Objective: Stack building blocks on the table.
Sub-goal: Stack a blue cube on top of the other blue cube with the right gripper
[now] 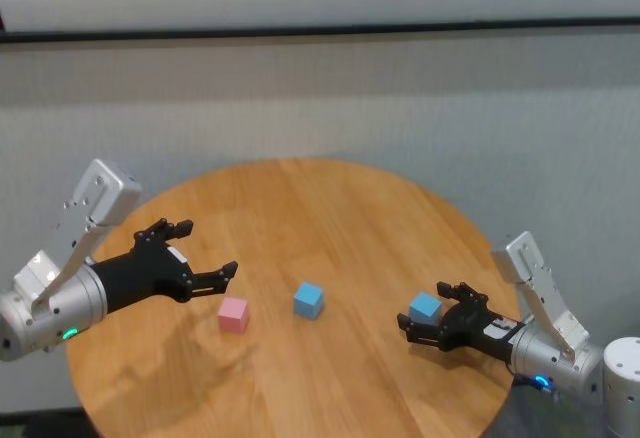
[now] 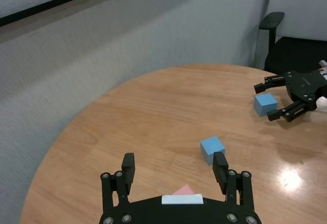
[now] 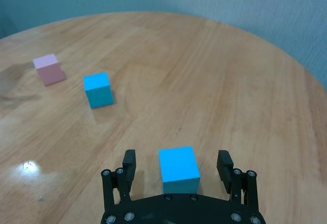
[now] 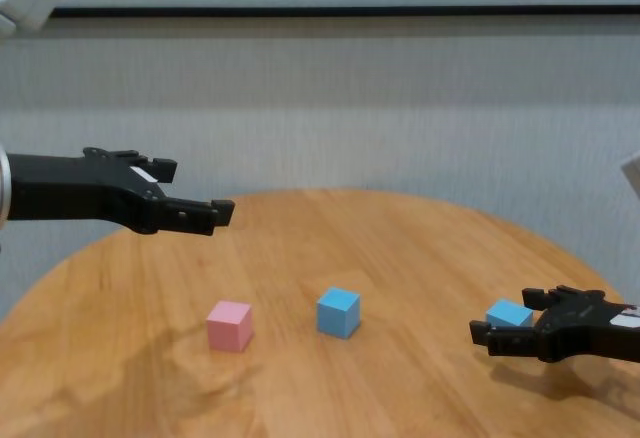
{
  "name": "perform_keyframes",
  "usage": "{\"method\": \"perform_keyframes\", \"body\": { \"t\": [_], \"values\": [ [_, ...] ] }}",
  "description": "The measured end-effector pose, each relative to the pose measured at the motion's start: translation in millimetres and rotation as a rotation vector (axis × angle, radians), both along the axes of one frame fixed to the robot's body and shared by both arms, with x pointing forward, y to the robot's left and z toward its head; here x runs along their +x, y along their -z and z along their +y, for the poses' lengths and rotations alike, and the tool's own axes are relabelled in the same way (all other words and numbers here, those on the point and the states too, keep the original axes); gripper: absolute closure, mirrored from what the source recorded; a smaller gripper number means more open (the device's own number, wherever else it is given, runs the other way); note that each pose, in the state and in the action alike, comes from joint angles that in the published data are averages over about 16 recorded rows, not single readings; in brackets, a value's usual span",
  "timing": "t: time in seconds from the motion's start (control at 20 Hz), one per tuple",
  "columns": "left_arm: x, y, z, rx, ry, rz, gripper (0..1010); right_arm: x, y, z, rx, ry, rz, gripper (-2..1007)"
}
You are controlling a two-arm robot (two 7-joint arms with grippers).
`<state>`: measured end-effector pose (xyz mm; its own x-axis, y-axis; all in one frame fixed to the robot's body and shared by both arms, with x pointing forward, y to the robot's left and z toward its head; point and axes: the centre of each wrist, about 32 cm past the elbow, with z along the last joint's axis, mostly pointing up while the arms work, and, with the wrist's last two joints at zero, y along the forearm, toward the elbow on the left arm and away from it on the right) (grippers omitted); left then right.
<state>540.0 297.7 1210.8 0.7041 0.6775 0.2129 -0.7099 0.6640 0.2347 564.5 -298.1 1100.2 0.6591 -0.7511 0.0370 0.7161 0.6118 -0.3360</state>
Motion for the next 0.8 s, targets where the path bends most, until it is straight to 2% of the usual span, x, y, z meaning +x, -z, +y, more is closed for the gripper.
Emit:
{"method": "perform_keyframes", "body": {
  "t": [0.8],
  "values": [
    [0.0, 0.0, 0.0, 0.000, 0.000, 0.000, 8, 2.8, 2.2, 3.4, -0.001, 0.000, 0.017, 14]
  ]
}}
